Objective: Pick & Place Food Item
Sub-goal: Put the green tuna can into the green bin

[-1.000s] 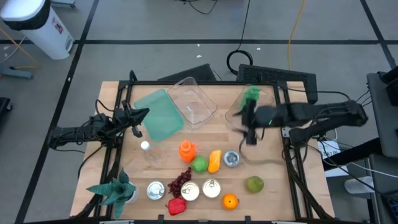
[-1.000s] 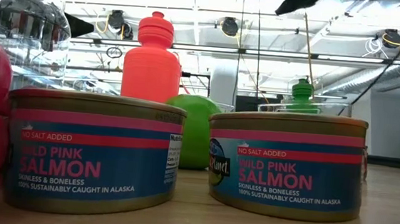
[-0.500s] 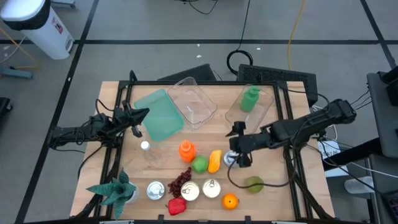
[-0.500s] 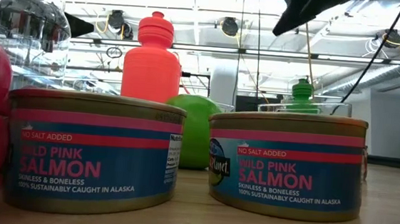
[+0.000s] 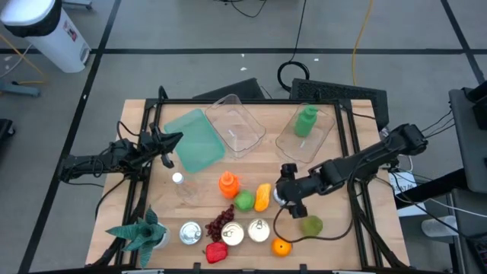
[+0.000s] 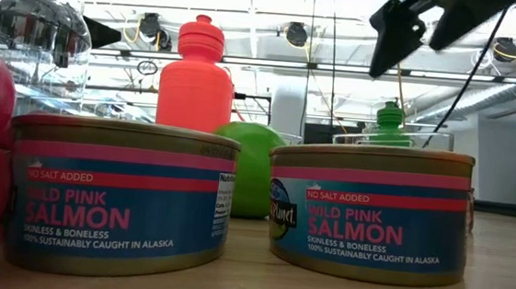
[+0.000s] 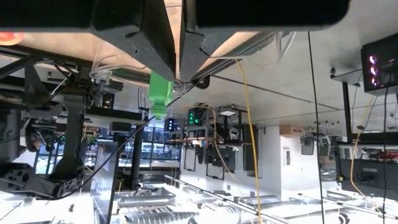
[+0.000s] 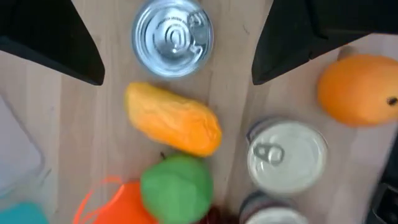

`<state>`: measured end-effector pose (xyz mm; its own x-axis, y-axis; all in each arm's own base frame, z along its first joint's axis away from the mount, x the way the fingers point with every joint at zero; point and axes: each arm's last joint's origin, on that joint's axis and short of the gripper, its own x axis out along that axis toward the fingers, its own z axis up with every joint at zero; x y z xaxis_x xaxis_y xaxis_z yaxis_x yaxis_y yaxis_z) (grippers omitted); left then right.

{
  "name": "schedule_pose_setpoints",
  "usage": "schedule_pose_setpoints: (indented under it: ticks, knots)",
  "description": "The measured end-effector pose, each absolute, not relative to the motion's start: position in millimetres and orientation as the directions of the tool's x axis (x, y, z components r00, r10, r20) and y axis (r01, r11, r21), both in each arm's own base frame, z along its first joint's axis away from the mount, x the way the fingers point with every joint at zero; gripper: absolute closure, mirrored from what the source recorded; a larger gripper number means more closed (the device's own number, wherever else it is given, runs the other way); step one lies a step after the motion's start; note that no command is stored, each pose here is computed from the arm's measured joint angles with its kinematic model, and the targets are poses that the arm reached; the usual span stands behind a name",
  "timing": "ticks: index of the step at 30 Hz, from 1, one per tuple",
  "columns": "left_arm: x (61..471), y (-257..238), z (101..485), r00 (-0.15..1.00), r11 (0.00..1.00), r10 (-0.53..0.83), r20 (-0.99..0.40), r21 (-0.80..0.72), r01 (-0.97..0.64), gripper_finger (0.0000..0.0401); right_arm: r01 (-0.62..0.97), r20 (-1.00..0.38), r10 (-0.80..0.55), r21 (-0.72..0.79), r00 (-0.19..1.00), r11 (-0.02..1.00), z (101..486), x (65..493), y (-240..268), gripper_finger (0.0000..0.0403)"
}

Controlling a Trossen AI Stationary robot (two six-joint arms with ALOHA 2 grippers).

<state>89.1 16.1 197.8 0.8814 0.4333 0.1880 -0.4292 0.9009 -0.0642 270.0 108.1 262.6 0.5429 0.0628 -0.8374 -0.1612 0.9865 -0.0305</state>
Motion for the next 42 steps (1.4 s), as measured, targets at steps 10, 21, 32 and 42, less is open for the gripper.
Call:
schedule_pose_setpoints:
  ticks: [10, 21, 32, 42]
  knots:
    - [89, 16, 197, 0.883, 0.902, 0.432, 0.184, -0.062, -0.428, 0.037, -0.156, -0.906, 0.004, -0.069, 0.424, 0.985, 235, 277, 111, 0.0003]
    - [89, 16, 197, 0.884, 0.902, 0.432, 0.181, -0.061, -0.428, 0.037, -0.131, -0.934, -0.076, -0.129, 0.348, 0.983, 203, 280, 107, 0.0003]
    - [89, 16, 197, 0.884, 0.902, 0.432, 0.176, -0.059, -0.429, 0.037, -0.092, -0.937, -0.094, -0.132, 0.338, 0.987, 191, 280, 95, 0.0003]
    - [89, 16, 196, 0.885, 0.901, 0.432, 0.171, -0.057, -0.429, 0.037, -0.107, -0.945, -0.048, -0.086, 0.323, 0.991, 189, 279, 96, 0.0003]
